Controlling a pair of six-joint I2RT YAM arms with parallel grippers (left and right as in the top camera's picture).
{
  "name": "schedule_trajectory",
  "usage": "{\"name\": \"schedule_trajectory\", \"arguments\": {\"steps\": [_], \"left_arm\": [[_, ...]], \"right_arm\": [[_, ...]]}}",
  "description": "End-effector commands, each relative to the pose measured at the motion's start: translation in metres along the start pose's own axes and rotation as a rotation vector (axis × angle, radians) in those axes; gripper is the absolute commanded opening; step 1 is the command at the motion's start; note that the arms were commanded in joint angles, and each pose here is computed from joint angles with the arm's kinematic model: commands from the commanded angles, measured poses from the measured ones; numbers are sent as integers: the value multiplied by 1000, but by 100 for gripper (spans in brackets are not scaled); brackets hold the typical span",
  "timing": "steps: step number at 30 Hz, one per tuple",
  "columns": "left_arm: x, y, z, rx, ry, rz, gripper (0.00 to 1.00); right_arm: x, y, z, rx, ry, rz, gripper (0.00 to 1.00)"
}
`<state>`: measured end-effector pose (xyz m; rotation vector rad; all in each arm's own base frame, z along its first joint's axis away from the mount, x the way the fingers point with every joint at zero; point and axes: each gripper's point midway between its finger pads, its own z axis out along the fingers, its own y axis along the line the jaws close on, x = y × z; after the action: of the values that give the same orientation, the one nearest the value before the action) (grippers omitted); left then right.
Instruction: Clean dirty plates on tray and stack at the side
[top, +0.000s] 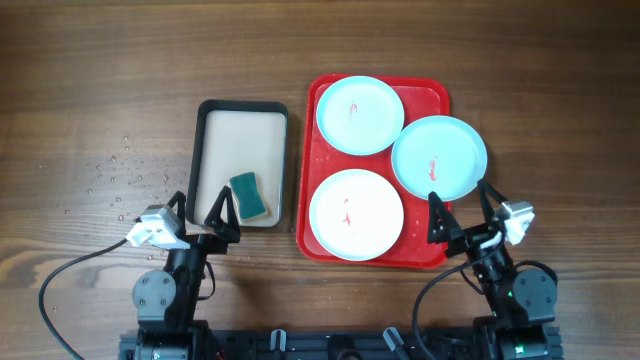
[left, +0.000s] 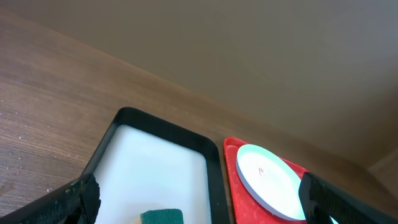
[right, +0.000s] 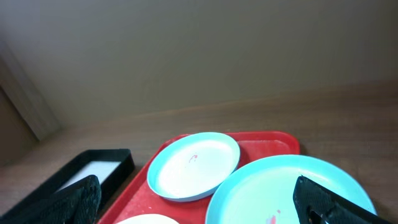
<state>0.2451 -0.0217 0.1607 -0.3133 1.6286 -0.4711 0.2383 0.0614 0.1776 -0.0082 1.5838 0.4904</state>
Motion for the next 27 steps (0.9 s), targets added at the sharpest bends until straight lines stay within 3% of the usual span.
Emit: {"name": "schedule_trajectory", "arguments": {"steps": [1, 5, 7, 11, 12, 14, 17, 19, 21, 22, 25, 26, 27], "left_arm": [[-5, -9, -1, 45, -15, 1, 100], [-89, -46, -23, 87, -216, 22, 100], [-117, -62, -29, 86, -214, 24, 100], [-130, -70, -12, -31, 37, 13, 100], [-129, -74, -2, -48, 148, 43, 100], [-128, -77, 15, -93, 303, 46, 100], [-98, -62, 44, -209, 593, -5, 100], [-67, -51, 59, -242, 730, -37, 100], [-38, -46, 66, -249, 851, -103, 100], [-14, -51, 56, -232, 983, -179, 100], [34, -23, 56, -392, 1133, -219, 97], [71, -15, 59, -453, 1247, -179, 74], [85, -11, 63, -481, 1270, -145, 54]], "right_arm": [[-14, 19, -2, -95, -45, 31, 100], [-85, 55, -16, -176, -137, -132, 100], [-120, 74, -16, -204, -107, -266, 100], [-158, 79, 17, -163, 129, -247, 100], [-156, 75, 33, -132, 290, -174, 100], [-149, 69, 49, -90, 464, -78, 100], [-129, 62, 74, -69, 675, 10, 100], [-99, 62, 82, -64, 807, 178, 100], [-76, 57, 86, -53, 900, 232, 100], [-65, 54, 86, -39, 944, 253, 99], [-46, 49, 84, -14, 1028, 288, 88], [-44, 48, 84, -10, 1038, 293, 80], [-44, 48, 84, -10, 1037, 293, 77]]}}
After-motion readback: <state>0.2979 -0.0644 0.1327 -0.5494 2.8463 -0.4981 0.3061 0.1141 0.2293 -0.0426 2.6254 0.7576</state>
